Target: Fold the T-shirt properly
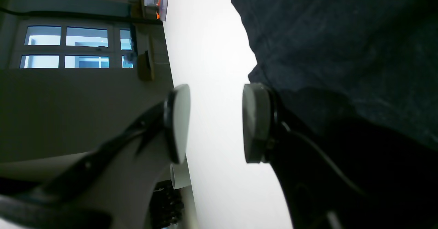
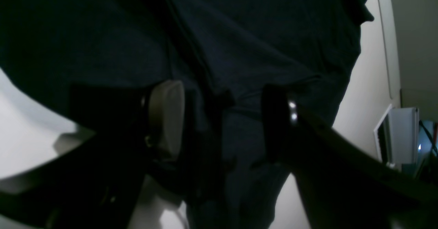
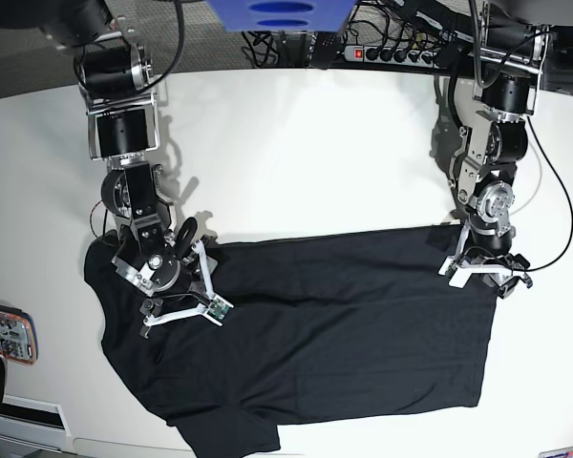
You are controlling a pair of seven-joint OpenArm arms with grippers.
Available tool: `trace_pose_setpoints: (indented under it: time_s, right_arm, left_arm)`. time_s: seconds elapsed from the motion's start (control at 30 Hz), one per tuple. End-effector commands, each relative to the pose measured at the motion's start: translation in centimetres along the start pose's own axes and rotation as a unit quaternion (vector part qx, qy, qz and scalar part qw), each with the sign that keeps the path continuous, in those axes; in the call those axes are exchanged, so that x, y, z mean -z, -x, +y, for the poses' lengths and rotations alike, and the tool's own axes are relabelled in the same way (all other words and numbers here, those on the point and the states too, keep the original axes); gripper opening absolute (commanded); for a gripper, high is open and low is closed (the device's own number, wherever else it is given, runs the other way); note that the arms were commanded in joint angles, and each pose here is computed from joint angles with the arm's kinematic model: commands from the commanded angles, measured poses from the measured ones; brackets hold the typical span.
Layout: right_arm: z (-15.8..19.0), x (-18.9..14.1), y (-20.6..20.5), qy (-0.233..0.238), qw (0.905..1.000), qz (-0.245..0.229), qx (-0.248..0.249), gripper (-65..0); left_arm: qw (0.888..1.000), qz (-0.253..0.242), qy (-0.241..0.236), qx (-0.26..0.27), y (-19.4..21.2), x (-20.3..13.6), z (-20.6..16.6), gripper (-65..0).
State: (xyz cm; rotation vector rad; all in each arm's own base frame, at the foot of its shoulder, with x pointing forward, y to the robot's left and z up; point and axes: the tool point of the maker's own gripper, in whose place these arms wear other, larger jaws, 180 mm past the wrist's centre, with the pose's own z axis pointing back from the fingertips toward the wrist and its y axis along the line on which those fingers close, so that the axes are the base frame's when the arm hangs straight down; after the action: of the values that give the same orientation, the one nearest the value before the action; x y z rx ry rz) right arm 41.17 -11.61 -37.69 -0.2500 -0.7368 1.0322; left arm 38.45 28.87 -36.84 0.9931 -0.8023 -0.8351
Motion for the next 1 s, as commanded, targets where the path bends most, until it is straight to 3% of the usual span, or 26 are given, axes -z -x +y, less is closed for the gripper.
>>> trace_pose_setpoints:
  time_s: [0.0,0.2,0.47,0.7,0.97]
  right_arm:
    - [-2.2,-0.3,-1.9,0.022,0.9995,-0.022,-0.005,-31.0]
    - [-1.4,2.0,-2.6,0.025,0.9995,-0.002,-0.020,-31.1]
    - [-0.8,2.3,-2.5,0.019,0.9995,0.002,-0.025,-31.1]
    - [1.5,4.0,0.3,-0.019,0.9992,0.031,-0.015,-31.2]
    - [1.3,3.9,0.3,-0.017,0.9993,0.032,-0.012,-32.0]
  left_arm:
    - [0.999,-0.008,-0.032,-0.002,-0.4,0.4,2.3,-41.2]
    - [0.999,-0.008,-0.032,-0.002,-0.4,0.4,2.3,-41.2]
    - [0.999,-0.007,-0.032,-0.002,-0.3,0.4,2.4,-41.2]
    - [0.999,-0.009,-0.033,-0.003,-0.5,0.4,2.5,-41.2]
    - [0.999,-0.008,-0.032,-0.002,-0.4,0.4,2.3,-41.2]
